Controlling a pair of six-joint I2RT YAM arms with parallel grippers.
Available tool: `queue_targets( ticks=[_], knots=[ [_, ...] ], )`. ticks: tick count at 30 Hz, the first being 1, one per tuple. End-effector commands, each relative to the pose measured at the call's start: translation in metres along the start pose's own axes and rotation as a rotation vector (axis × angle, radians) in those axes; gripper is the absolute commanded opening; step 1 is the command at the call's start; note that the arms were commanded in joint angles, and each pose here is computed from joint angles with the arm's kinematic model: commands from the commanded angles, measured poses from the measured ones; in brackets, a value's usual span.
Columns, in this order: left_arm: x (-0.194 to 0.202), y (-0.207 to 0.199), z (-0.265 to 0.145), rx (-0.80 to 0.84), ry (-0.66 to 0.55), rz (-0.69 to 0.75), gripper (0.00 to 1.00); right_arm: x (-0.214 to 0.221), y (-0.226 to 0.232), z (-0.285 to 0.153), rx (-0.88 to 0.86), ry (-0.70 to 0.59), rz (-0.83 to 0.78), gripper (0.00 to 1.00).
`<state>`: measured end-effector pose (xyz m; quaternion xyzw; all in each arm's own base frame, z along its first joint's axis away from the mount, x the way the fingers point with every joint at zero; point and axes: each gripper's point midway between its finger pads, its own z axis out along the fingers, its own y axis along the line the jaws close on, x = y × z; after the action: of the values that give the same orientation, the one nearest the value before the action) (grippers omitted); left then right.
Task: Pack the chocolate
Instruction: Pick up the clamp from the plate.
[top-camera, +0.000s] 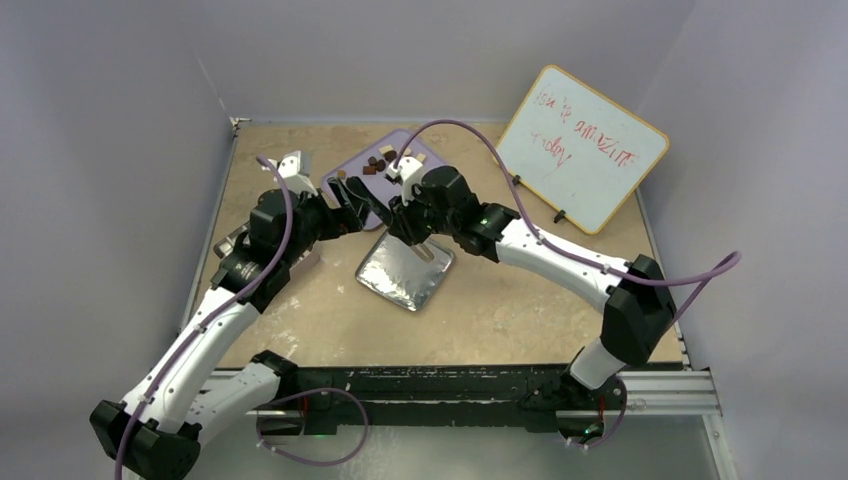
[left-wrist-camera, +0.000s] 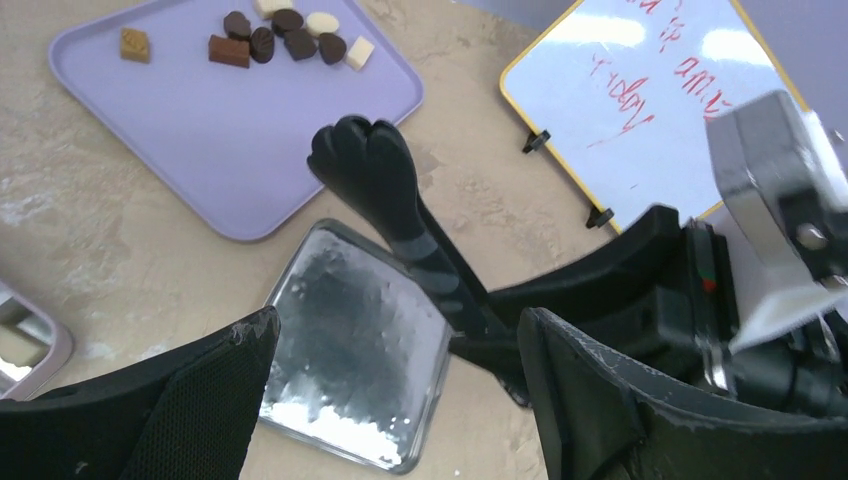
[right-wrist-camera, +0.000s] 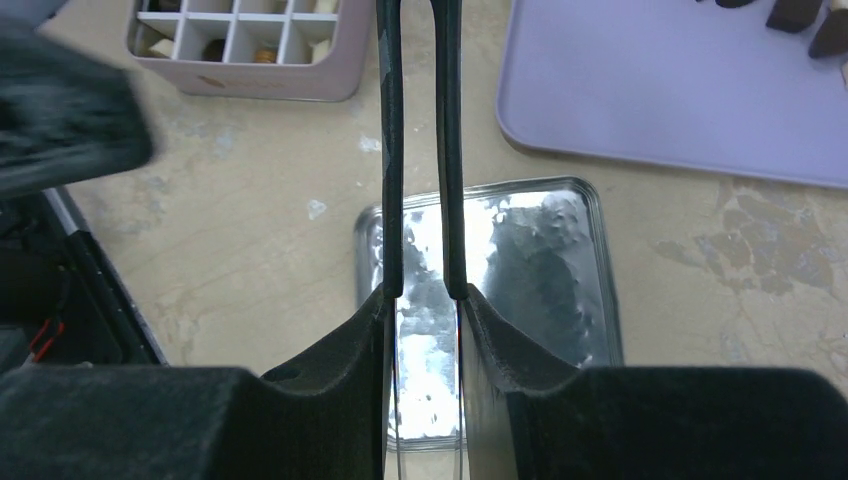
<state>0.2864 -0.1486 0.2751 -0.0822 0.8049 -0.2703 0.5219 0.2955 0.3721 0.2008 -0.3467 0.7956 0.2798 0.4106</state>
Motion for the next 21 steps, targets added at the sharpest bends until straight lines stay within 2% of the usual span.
queue_targets(
  ticks=[1, 12, 16, 21],
  knots=[
    [-0.029, -0.022, 0.012, 0.063, -0.088, -0.041, 0.88, -0.031, 0.019, -0.020, -0.046, -0.111, -0.013, 0.29],
    [-0.012, 0.035, 0.036, -0.218, -0.027, 0.037, 0.86, -0.047, 0.030, -0.050, -0.052, -0.193, -0.040, 0.28],
    [0.002, 0.045, 0.035, -0.249, 0.010, 0.031, 0.86, -0.051, 0.023, -0.056, -0.009, -0.206, -0.042, 0.28],
    [0.013, 0.042, 0.032, -0.213, 0.051, 0.030, 0.85, -0.043, 0.017, -0.051, 0.022, -0.173, -0.035, 0.28]
  ],
)
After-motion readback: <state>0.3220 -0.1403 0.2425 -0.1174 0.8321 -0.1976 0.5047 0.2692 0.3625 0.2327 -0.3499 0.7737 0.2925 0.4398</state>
